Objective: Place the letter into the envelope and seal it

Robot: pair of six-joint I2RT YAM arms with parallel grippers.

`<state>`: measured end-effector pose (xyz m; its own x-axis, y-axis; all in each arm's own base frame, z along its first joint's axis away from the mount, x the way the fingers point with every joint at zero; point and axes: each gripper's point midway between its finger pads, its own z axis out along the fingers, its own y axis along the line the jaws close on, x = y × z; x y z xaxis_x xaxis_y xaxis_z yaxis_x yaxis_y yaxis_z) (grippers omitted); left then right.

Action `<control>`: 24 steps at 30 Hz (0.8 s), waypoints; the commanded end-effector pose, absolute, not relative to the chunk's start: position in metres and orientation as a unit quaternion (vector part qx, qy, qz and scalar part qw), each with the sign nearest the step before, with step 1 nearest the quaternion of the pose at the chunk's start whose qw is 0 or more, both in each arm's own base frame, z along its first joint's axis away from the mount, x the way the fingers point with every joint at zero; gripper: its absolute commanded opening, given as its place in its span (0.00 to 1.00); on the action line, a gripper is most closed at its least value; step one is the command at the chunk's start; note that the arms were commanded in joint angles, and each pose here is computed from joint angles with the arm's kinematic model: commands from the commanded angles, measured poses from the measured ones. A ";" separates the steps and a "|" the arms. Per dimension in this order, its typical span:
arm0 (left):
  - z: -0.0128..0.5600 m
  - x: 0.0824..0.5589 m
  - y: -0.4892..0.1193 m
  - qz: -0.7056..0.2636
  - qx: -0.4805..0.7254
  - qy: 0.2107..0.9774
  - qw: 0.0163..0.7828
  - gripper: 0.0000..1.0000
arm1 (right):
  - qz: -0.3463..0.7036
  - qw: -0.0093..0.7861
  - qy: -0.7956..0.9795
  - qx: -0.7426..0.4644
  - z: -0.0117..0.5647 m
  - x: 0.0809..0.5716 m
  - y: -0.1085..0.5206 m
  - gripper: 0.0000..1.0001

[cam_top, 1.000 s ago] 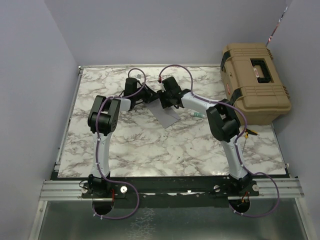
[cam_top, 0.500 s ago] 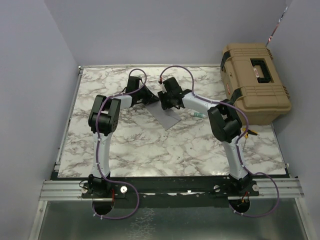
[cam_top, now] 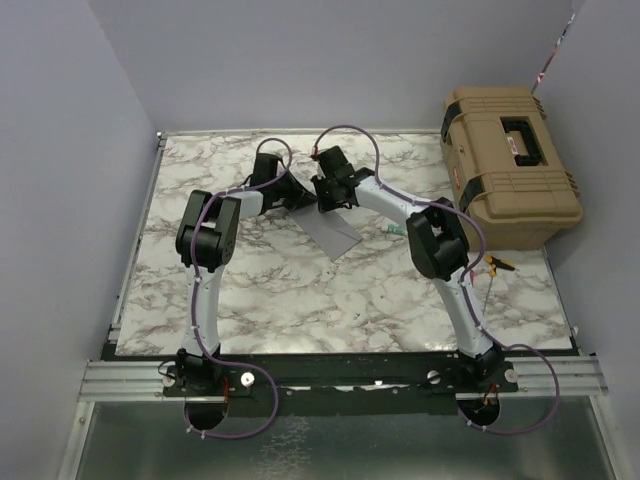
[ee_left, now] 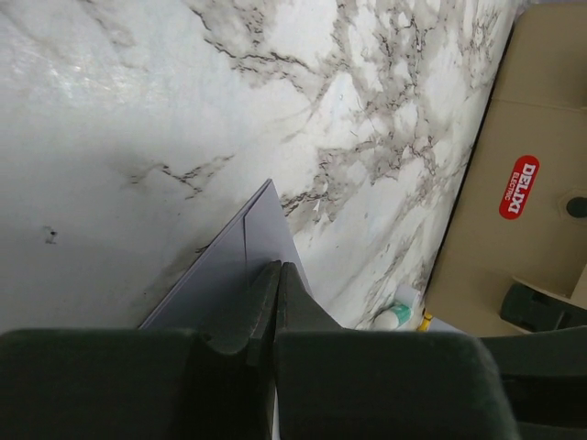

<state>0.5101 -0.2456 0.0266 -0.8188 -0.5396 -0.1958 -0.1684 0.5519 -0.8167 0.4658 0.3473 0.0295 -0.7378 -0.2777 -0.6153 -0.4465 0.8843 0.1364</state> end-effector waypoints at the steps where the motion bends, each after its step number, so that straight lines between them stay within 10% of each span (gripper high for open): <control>1: -0.054 0.465 -0.220 -0.338 -0.262 0.895 0.125 0.00 | 0.133 0.272 0.931 -0.202 0.002 0.457 0.357 0.18; 24: -0.065 0.460 -0.212 -0.330 -0.273 0.896 0.116 0.00 | 0.064 0.190 0.935 -0.292 -0.029 0.373 0.327 0.06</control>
<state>0.5064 -0.2436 0.0255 -0.8214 -0.5509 -0.1475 -0.2050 0.5265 -0.8251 0.4404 0.3541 0.0245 -0.6816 -0.3862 -0.6215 -0.5115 0.8588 0.0274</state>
